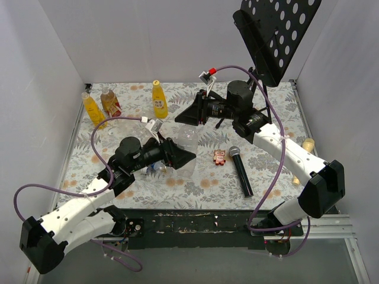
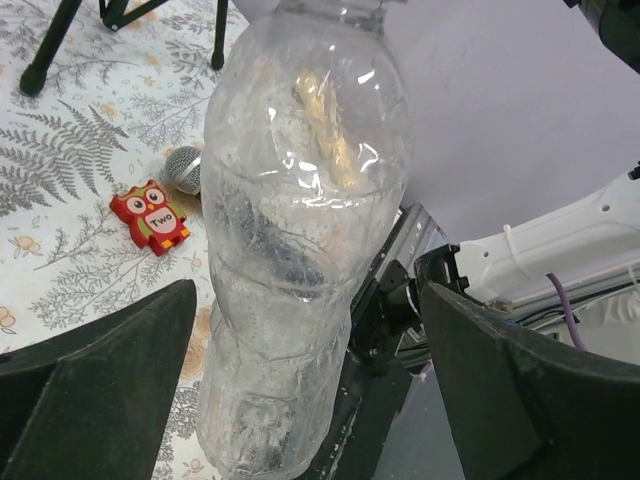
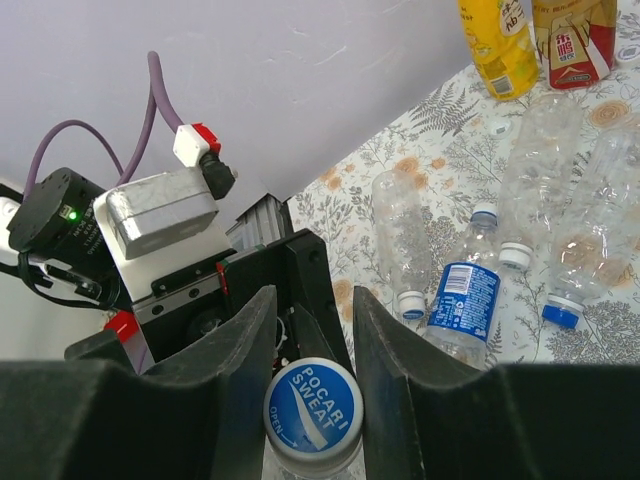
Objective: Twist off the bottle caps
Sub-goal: Unscrew the bottle cap from the plastic bottle.
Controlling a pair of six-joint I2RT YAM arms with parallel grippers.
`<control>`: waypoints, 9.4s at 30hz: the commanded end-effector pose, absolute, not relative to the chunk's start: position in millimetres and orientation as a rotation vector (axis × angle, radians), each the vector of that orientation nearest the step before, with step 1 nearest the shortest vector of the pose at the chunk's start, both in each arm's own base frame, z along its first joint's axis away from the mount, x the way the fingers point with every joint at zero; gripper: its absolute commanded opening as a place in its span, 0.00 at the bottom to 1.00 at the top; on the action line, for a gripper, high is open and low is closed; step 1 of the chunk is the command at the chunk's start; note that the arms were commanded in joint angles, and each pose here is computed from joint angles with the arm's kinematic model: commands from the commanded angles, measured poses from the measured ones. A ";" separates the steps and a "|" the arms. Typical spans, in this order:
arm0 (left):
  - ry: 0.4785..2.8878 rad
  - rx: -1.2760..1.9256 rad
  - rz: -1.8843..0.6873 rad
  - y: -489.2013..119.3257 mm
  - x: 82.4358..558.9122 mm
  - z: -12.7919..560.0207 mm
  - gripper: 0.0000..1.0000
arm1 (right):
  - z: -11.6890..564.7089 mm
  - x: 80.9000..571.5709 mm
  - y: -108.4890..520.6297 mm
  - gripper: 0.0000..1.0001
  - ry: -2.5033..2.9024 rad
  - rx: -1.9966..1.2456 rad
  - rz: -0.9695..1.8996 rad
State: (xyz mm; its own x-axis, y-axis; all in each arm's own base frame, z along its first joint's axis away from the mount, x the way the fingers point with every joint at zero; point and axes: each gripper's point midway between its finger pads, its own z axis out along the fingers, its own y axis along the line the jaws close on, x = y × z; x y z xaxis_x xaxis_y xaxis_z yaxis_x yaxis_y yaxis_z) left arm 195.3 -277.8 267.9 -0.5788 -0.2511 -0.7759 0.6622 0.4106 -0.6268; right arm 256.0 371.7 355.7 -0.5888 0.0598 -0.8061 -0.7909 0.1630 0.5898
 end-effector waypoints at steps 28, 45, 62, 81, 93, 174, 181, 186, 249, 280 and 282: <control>1.523 1.012 -1.777 -264.3 143.5 283.1 0.00 | 401.4 143.9 339.1 0.01 0.992 -1.334 1.801; 1.646 1.029 -1.433 -263.6 181.9 270.8 0.00 | 429.6 184.1 364.9 0.86 1.197 -1.263 1.639; 1.630 0.680 -1.310 -252.4 202.7 292.9 0.00 | 374.1 230.2 381.2 0.72 1.646 -0.792 1.504; 1.646 0.626 -1.339 -255.1 207.8 293.7 0.00 | 379.7 232.5 391.2 0.52 1.608 -0.805 1.531; 1.657 0.605 -1.370 -256.9 207.9 290.6 0.00 | 386.0 238.5 393.1 0.47 1.583 -0.800 1.513; 1.544 0.622 -1.256 -247.1 217.9 321.5 0.00 | 399.4 234.5 396.0 0.57 1.589 -0.863 1.316; 1.562 0.598 -1.255 -247.6 222.5 317.9 0.00 | 408.1 240.5 399.2 0.46 1.577 -0.838 1.312; 1.567 0.583 -1.258 -247.7 224.2 317.0 0.00 | 420.4 241.5 403.5 0.57 1.550 -0.833 1.336; 1.516 0.988 -1.144 -232.2 199.5 302.3 0.00 | 472.8 181.9 374.1 0.89 1.136 -1.287 1.360; 1.881 1.031 -0.868 -221.1 204.0 252.9 0.00 | 352.5 196.4 372.0 0.56 1.586 -1.389 1.338; 1.879 1.035 -0.861 -221.3 205.2 254.0 0.00 | 349.6 193.6 371.9 0.49 1.595 -1.399 1.358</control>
